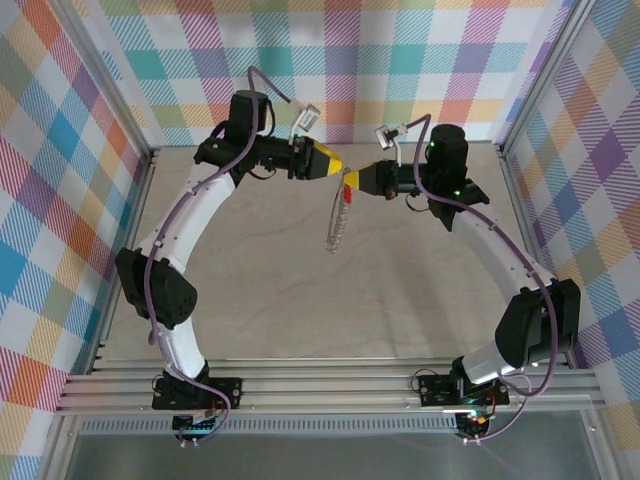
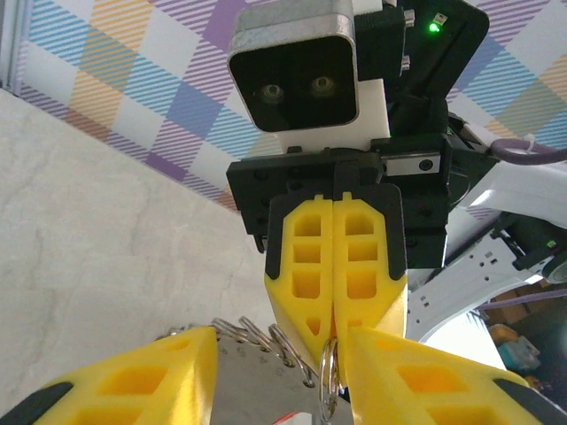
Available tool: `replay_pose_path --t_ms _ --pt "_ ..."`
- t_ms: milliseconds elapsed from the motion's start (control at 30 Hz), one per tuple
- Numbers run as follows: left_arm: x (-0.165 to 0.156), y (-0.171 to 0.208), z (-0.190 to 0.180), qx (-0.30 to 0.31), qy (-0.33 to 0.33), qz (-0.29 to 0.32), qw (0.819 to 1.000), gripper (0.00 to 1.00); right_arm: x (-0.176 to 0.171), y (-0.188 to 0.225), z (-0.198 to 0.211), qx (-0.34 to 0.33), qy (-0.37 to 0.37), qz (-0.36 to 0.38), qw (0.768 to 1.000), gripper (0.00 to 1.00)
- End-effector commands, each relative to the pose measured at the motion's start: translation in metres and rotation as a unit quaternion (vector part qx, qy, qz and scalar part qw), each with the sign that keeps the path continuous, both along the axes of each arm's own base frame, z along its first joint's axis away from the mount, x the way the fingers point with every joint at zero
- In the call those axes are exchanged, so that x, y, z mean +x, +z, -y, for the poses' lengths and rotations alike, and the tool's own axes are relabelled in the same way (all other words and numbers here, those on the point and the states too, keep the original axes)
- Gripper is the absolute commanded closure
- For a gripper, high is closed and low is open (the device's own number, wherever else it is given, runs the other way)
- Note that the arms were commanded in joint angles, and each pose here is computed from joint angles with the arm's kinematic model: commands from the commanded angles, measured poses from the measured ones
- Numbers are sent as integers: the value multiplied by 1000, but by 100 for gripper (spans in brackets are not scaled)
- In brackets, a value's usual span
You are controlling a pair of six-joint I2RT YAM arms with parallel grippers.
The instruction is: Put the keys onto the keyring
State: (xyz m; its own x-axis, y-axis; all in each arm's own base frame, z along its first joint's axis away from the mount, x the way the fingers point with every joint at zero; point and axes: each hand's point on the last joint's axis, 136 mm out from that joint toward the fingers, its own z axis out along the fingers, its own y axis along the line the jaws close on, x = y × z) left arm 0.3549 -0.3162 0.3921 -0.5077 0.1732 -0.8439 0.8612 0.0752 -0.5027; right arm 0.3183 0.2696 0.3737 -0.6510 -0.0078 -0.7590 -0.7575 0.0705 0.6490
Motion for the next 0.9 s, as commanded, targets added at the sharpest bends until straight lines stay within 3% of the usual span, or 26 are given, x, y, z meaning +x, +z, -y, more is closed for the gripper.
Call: replay_pose_path --t_ms 0,367,667,867 --pt "-6 8 -3 -11 -21 2 1000 59 -1 16 2 9 9 39 999 100" --pt "-16 6 4 -12 -44 -4 999 69 3 15 3 10 2 38 999 100" --pt "-18 4 9 -11 -53 -7 999 71 4 15 2 11 1 37 999 100" --pt "-19 3 14 -11 -60 -8 998 84 5 11 2 10 1 33 999 100"
